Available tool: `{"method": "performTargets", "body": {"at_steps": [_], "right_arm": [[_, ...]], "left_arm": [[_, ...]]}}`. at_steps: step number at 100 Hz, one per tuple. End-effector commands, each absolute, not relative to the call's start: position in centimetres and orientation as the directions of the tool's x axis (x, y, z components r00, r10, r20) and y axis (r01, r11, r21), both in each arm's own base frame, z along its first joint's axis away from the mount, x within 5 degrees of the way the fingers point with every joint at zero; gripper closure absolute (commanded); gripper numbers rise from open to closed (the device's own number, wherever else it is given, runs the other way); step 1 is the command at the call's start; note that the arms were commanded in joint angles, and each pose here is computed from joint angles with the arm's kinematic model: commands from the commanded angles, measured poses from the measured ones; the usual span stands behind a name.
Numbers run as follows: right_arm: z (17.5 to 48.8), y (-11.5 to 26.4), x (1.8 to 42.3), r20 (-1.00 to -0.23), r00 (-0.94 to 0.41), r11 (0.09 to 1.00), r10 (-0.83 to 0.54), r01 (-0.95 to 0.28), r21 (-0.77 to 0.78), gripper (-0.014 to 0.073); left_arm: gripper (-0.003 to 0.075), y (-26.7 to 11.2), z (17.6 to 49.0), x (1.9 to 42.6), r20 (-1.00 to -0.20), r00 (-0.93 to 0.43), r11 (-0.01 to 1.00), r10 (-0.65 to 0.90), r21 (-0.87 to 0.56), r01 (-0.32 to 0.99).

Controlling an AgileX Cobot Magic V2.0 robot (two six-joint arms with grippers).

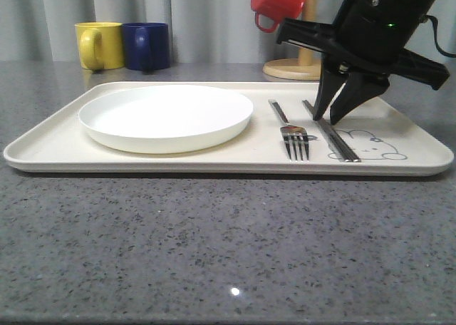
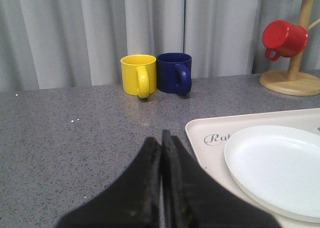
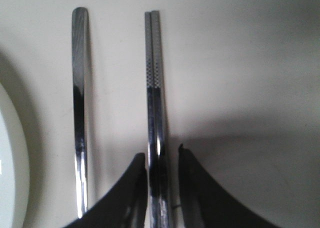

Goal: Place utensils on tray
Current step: 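Place the chopsticks on the tray next to the fork and release, then grasp the silver spoon with the right gripper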

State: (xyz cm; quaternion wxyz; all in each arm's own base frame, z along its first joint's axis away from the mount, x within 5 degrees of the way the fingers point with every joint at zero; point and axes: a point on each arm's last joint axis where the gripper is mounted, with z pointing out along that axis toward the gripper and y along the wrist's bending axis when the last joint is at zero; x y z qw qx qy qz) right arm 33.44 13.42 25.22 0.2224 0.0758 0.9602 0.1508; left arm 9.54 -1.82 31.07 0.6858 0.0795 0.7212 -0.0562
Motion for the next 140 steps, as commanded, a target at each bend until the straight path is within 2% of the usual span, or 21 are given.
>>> {"method": "performTargets", "body": {"at_steps": [1, 11, 22, 36, 57, 95, 116, 140], "right_arm": [[27.8, 13.5, 33.6, -0.484, -0.843, 0.929, 0.233, 0.046, 0.366, 0.0345], [27.8, 13.5, 33.6, -0.485, -0.843, 0.929, 0.233, 0.046, 0.366, 0.03], [28.3, 13.4, 33.3, -0.495, -0.837, 0.928, 0.233, 0.04, 0.369, 0.0294], [30.3, 12.7, 32.5, -0.562, -0.803, 0.94, 0.197, -0.007, 0.34, 0.0294], [33.0, 8.4, 31.4, -0.623, -0.762, 0.972, 0.176, 0.034, 0.232, 0.0294], [33.2, -1.8, 31.1, -0.592, -0.786, 0.981, 0.179, 0.189, 0.046, 0.0294], [32.6, -4.8, 31.1, -0.58, -0.793, 0.976, 0.185, 0.216, 0.015, 0.0294], [30.4, -6.7, 32.2, -0.53, -0.822, 0.97, 0.21, 0.243, 0.008, 0.0294]], "left_arm": [[0.0738, -1.6, 32.6, 9.6, -0.999, 0.04, 0.986, 0.013, 0.019, 0.166], [0.0738, -1.6, 32.6, 9.6, -0.999, 0.04, 0.986, 0.013, 0.019, 0.166], [0.0738, -1.6, 32.6, 9.6, -0.999, 0.04, 0.986, 0.013, 0.019, 0.166], [0.0738, -1.6, 32.6, 9.6, -0.999, 0.04, 0.986, 0.013, 0.019, 0.166], [0.0738, -1.6, 32.6, 9.6, -0.999, 0.04, 0.986, 0.013, 0.019, 0.166], [0.0738, -1.6, 32.6, 9.6, -0.999, 0.04, 0.986, 0.013, 0.019, 0.166], [0.0738, -1.6, 32.6, 9.6, -0.999, 0.04, 0.986, 0.013, 0.019, 0.166], [0.0738, -1.6, 32.6, 9.6, -0.999, 0.04, 0.986, 0.013, 0.019, 0.166]]}}
